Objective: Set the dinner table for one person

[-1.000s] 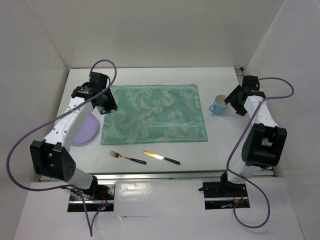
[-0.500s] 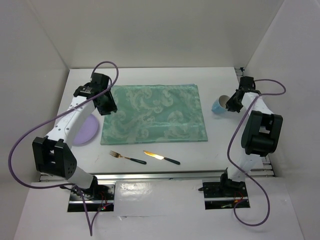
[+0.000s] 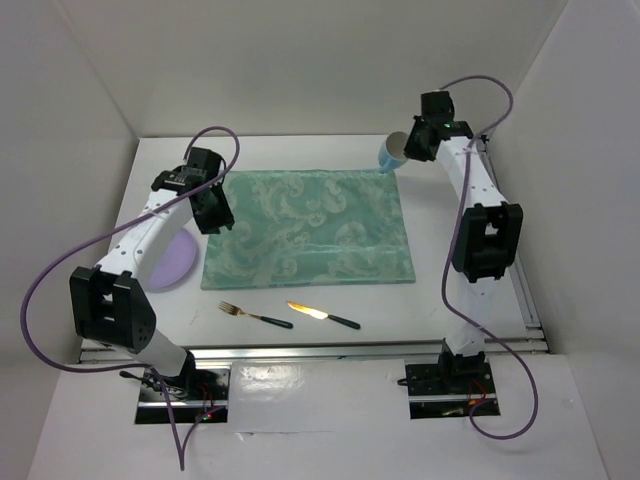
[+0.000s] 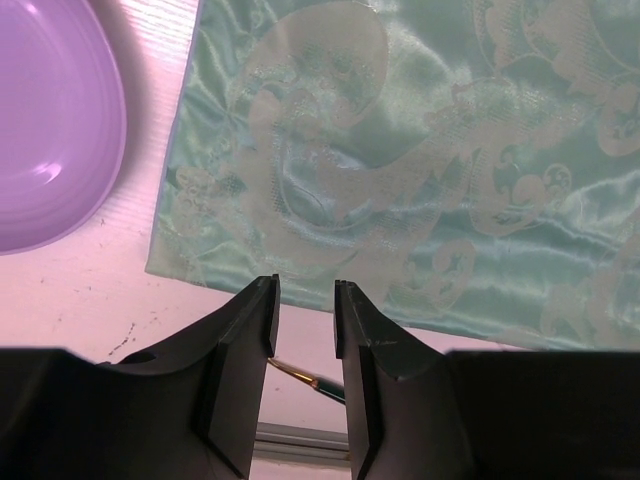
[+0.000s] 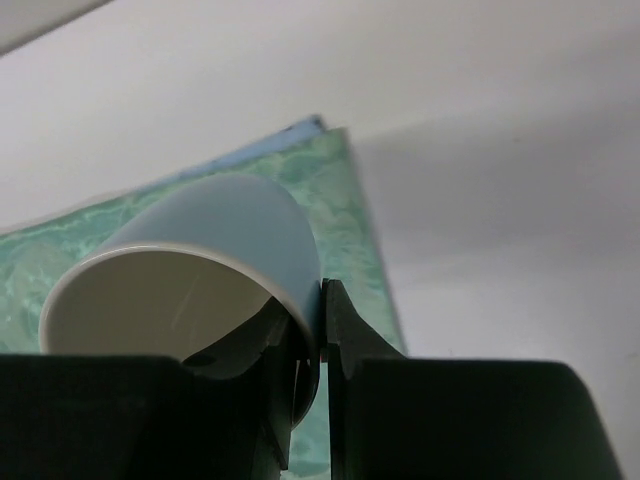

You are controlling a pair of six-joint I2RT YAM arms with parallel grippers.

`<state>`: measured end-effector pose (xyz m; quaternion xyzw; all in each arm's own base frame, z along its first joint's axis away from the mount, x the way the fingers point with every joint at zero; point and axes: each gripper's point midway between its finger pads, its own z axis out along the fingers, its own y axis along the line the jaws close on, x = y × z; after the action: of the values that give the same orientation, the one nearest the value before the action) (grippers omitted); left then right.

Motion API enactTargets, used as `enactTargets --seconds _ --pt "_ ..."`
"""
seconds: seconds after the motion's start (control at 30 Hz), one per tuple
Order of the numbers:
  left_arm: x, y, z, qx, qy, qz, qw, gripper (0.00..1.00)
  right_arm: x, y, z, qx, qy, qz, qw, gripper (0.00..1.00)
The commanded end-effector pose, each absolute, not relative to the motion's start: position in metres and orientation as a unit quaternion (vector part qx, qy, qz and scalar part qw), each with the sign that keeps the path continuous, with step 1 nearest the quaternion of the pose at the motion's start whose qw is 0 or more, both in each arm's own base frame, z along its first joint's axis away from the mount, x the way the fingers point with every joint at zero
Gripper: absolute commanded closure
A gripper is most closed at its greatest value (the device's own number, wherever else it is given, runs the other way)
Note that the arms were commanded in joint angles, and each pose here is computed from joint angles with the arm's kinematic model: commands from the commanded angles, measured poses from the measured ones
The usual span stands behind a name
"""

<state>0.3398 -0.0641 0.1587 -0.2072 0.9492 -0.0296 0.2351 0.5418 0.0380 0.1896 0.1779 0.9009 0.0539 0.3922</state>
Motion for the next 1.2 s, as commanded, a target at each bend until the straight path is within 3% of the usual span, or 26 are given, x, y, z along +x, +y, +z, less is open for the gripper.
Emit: enactTargets --seconds 0.0,0.5,0.77,0.93,1.03,1.07,1.1,1.17 --pt "0.341 -0.054 0.173 -0.222 0.941 -0.02 0.254 0.54 0.55 0.055 0.18 0.167 0.912 0.044 0.373 1.0" --pt "0.318 -0.01 0.161 -0.28 0.929 -0.018 0.242 0.52 0.567 0.079 0.146 0.173 0.921 0.008 0.349 1.0" --pt "0.305 0.019 0.148 -0.338 0.916 -0.008 0.215 0.33 0.574 0.079 0.125 0.169 0.927 0.013 0.335 0.94" --pt "0.294 0.039 0.152 -0.375 0.902 -0.006 0.214 0.31 0.575 0.084 0.12 0.165 0.928 0.022 0.333 0.93" --pt "0.29 0.049 0.156 -0.401 0.89 -0.014 0.217 0.31 0.577 0.087 0.122 0.162 0.928 0.032 0.335 0.76" --pt "0.287 0.051 0.152 -0.407 0.888 -0.016 0.211 0.31 0.577 0.087 0.122 0.158 0.928 0.031 0.335 0.65" --pt "0.287 0.054 0.152 -0.413 0.886 -0.019 0.21 0.31 0.579 0.089 0.123 0.157 0.927 0.037 0.338 0.45" --pt "0.277 0.063 0.144 -0.433 0.88 -0.016 0.194 0.3 0.579 0.089 0.128 0.157 0.926 0.039 0.342 0.31"
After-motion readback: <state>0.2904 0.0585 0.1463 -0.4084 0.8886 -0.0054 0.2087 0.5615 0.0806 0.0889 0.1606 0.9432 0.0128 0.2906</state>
